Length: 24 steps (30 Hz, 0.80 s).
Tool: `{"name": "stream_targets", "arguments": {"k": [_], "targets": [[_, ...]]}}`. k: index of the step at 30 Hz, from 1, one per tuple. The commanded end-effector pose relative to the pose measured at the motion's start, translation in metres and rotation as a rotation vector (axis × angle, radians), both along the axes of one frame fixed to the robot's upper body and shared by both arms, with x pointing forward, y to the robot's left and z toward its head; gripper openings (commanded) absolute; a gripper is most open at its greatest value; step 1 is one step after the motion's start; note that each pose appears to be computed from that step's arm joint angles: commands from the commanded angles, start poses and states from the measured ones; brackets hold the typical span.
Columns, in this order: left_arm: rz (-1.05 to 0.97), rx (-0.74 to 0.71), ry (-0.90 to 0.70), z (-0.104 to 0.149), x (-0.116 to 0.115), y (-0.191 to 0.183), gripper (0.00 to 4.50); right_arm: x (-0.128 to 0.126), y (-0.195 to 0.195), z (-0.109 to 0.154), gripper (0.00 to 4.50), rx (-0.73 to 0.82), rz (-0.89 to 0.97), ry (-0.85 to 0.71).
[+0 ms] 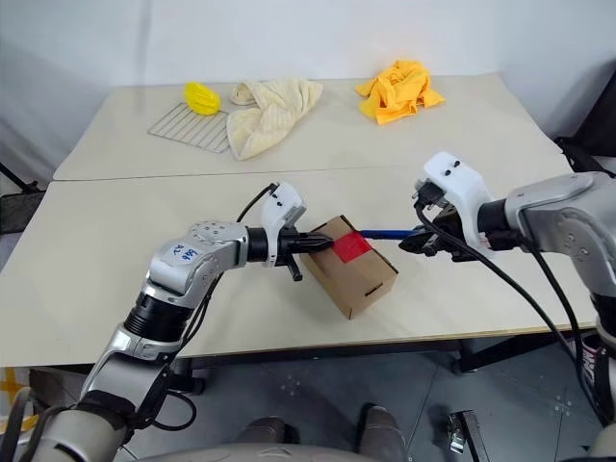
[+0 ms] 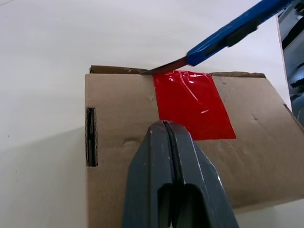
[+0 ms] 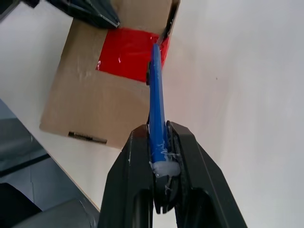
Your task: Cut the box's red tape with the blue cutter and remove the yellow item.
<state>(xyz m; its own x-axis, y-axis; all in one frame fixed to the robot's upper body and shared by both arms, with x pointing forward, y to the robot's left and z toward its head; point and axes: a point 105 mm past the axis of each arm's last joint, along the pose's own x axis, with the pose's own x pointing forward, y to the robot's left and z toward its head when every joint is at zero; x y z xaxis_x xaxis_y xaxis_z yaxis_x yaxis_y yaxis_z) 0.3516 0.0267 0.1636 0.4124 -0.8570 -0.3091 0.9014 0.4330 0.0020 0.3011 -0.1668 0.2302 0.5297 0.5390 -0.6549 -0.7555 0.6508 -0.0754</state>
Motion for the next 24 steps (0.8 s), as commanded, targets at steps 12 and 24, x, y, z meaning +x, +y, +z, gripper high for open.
{"name": "stream_targets", "arguments": {"k": [12, 24], "targets": [[0.042, 0.069, 0.066, -0.028, 0.004, 0.002, 0.00, -0.003, 0.008, -0.006, 0.15, -0.037, 0.079, 0.123], [0.076, 0.079, 0.054, -0.030, 0.011, 0.004, 0.00, -0.019, -0.005, 0.001, 0.15, -0.077, 0.151, 0.175]]}}
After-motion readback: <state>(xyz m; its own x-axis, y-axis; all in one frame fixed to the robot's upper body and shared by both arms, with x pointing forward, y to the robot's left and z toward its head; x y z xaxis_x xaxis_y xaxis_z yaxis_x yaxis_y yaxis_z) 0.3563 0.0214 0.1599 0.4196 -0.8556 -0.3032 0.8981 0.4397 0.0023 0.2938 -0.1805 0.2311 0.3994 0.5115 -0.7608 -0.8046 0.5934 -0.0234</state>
